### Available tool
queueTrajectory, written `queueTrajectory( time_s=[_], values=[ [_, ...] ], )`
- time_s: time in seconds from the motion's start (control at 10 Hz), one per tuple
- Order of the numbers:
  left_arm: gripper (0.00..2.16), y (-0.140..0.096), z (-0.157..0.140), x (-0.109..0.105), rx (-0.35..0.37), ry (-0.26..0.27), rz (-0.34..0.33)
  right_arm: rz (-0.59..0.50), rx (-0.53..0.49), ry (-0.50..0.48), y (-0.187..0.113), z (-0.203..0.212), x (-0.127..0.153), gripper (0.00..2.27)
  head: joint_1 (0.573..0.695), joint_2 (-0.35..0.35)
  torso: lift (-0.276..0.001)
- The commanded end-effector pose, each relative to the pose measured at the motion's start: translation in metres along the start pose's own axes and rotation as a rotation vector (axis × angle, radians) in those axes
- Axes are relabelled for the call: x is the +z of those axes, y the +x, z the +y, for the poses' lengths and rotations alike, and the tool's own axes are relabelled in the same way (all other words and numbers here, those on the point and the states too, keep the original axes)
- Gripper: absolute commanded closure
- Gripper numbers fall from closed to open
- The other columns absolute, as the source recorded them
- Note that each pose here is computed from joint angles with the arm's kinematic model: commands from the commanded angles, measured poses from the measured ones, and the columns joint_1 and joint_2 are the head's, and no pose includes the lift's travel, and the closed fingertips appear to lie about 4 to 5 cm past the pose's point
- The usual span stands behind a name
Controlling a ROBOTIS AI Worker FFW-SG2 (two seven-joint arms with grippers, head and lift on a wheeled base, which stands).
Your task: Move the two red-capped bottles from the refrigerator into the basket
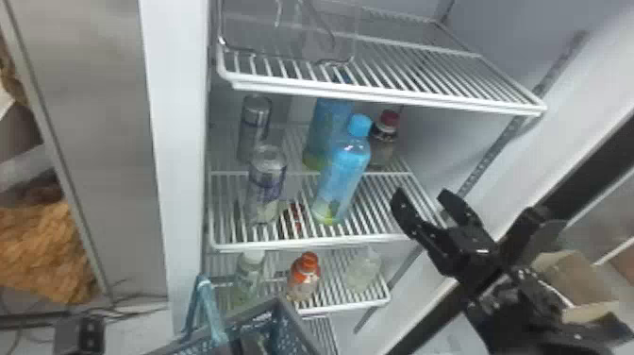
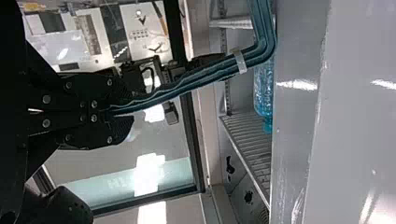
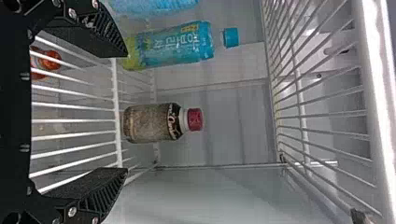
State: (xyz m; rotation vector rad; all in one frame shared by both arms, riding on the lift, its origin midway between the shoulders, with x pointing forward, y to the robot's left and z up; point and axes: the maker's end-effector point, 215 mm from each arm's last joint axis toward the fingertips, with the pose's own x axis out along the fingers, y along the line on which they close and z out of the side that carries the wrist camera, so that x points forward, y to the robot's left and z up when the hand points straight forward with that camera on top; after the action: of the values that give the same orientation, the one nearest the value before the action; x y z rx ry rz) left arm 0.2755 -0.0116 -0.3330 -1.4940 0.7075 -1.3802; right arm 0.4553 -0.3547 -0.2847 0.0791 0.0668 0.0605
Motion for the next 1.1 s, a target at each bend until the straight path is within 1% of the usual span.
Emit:
queueTrajectory(
  time_s=[0.0, 0.3, 0.6, 0.8, 1.0],
  values=[
    [1.17, 0.001, 0.0, 0.0, -0.001, 0.001, 0.0, 0.006, -0.008, -0.002, 0.012, -0.003, -0.001, 0.15, 0.695, -0.35, 0.0],
    [1.17, 0.001, 0.0, 0.001, -0.001, 0.001, 0.003, 0.007, 0.01, 0.012, 0.049, 0.0, -0.004, 0.15, 0.695, -0.35, 0.0],
    [1.17, 0.001, 0.0, -0.001, -0.001, -0.005, 0.004, 0.014, -0.011, 0.015, 0.065, -0.004, -0.007, 0.14, 0.695, -0.35, 0.0],
    [1.17, 0.002, 0.0, 0.0, -0.001, -0.001, 0.008, 0.023, -0.018, 0.027, 0.082, -0.011, -0.01, 0.13, 0.695, -0.35, 0.0],
    [1.17, 0.003, 0.0, -0.001, -0.001, -0.005, 0.011, 0.023, -0.021, 0.035, 0.094, -0.015, -0.01, 0.13, 0.695, -0.35, 0.0]
  ],
)
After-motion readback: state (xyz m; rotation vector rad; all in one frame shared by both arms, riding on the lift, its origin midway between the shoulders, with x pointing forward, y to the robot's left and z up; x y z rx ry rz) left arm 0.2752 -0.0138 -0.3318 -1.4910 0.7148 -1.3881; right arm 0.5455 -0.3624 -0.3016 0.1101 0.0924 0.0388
